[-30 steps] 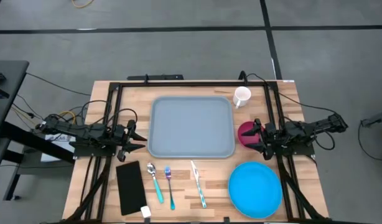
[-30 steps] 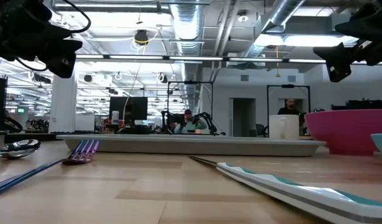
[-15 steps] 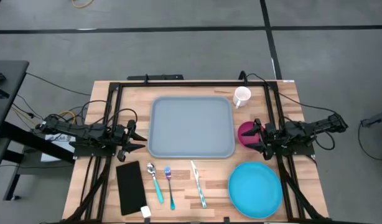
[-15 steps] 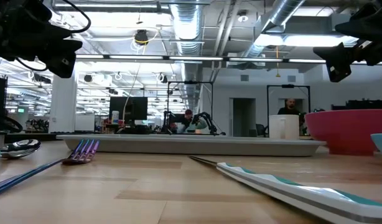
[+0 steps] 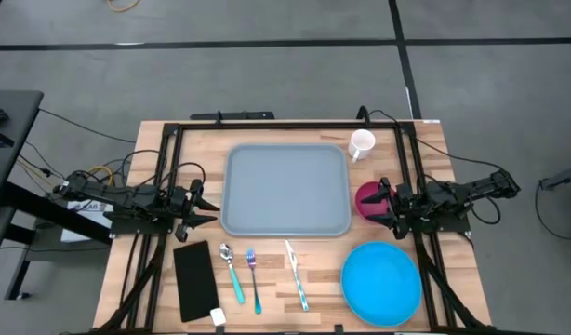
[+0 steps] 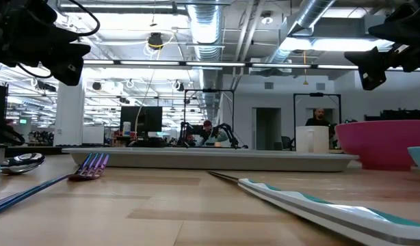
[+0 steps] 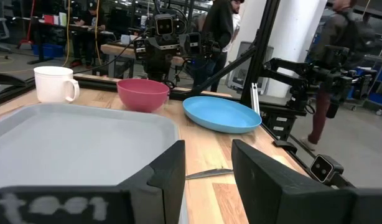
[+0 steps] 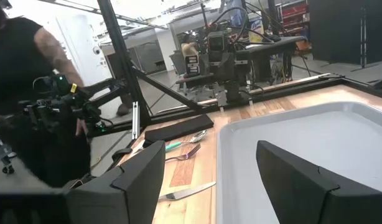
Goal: Set up tray
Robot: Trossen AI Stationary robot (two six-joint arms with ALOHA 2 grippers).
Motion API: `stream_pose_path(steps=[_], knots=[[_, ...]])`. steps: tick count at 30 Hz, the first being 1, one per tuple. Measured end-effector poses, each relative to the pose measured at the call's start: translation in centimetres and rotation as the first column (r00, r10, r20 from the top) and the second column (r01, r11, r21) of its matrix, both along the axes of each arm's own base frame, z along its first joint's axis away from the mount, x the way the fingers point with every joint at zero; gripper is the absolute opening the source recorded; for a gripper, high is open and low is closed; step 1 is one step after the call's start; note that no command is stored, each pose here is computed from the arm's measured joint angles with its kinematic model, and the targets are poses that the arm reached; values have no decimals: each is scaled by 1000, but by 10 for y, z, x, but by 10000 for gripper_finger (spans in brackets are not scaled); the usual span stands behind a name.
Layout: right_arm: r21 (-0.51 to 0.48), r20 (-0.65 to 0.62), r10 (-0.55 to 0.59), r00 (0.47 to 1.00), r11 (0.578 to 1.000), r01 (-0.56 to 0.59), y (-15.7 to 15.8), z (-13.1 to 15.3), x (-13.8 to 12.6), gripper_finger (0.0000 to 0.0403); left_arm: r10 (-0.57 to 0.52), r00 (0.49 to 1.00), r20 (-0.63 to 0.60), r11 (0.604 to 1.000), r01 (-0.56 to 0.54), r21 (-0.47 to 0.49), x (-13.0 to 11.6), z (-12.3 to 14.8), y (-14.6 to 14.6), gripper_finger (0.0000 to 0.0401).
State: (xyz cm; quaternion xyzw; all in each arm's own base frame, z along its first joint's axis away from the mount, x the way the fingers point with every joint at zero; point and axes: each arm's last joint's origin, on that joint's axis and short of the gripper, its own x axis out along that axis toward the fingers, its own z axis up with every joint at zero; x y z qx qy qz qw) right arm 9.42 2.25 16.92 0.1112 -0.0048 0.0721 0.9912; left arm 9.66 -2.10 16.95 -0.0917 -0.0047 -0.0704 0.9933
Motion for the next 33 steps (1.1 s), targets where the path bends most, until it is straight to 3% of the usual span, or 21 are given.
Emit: stream_pose_path(steps=[20,25,33], knots=[[0,1,0,1000,1000,0,0,0,0,244,0,1000,0,1000,0,0,0,0,0,119],[-124,40,-112,993,985,117,-5,2,1,244,0,1000,0,1000,0,0,0,0,0,119],[-112,54,-133,990,984,138,-7,3,1,244,0,1000,-1,1000,0,0,0,0,0,119]])
